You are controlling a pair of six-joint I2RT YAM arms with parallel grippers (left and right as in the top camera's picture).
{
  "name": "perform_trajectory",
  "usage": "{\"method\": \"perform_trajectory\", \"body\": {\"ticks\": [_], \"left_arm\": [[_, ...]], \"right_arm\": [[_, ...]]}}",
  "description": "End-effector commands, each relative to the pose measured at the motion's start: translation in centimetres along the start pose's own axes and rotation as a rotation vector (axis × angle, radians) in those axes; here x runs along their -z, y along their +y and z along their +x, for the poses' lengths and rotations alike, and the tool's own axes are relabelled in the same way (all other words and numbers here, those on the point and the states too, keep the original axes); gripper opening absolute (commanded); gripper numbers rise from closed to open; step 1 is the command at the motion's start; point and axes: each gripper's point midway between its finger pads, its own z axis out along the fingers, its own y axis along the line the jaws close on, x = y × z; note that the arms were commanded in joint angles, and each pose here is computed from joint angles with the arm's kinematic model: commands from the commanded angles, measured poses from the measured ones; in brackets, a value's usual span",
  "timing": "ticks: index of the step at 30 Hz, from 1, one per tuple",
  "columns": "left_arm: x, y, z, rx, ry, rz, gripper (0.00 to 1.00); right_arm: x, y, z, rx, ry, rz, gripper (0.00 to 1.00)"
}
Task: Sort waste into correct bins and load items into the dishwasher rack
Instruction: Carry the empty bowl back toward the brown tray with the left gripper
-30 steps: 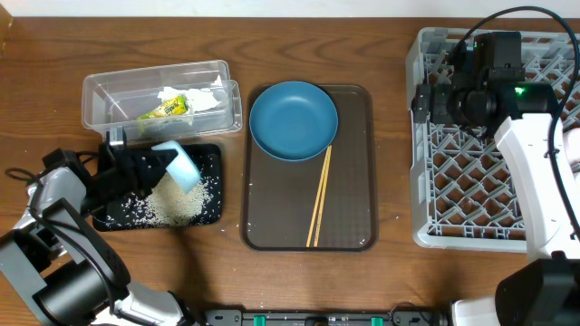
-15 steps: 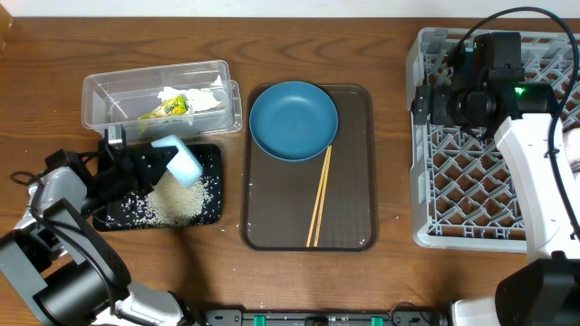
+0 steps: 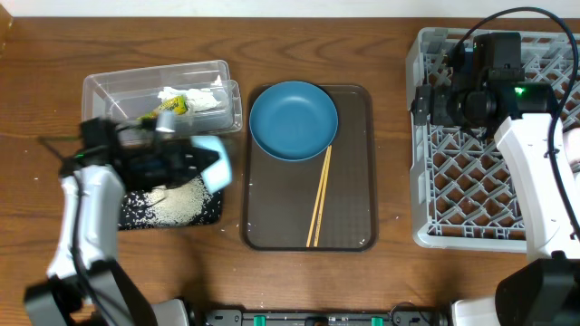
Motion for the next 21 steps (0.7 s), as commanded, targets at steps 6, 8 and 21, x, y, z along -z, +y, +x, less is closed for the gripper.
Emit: {"method": "perform_trajectory", "body": {"ticks": [6, 8, 21], "left_arm": [[-6.5, 2.1, 2.9, -0.105, 0.151, -0.492, 0.06], [-8.0, 2.8, 3.8, -0.121, 0.176, -0.577, 0.06], [-18.5, 2.2, 9.3, -0.229, 0.334, -0.534, 0.06]], "right_arm": [[-0.2, -0.1, 0.3, 0.013, 0.01, 0.008, 0.99], [-0.2, -0.1, 0.3, 0.013, 0.011, 0.009, 0.99], [-0.2, -0.1, 0.3, 0.013, 0.011, 0.008, 0.99]]}}
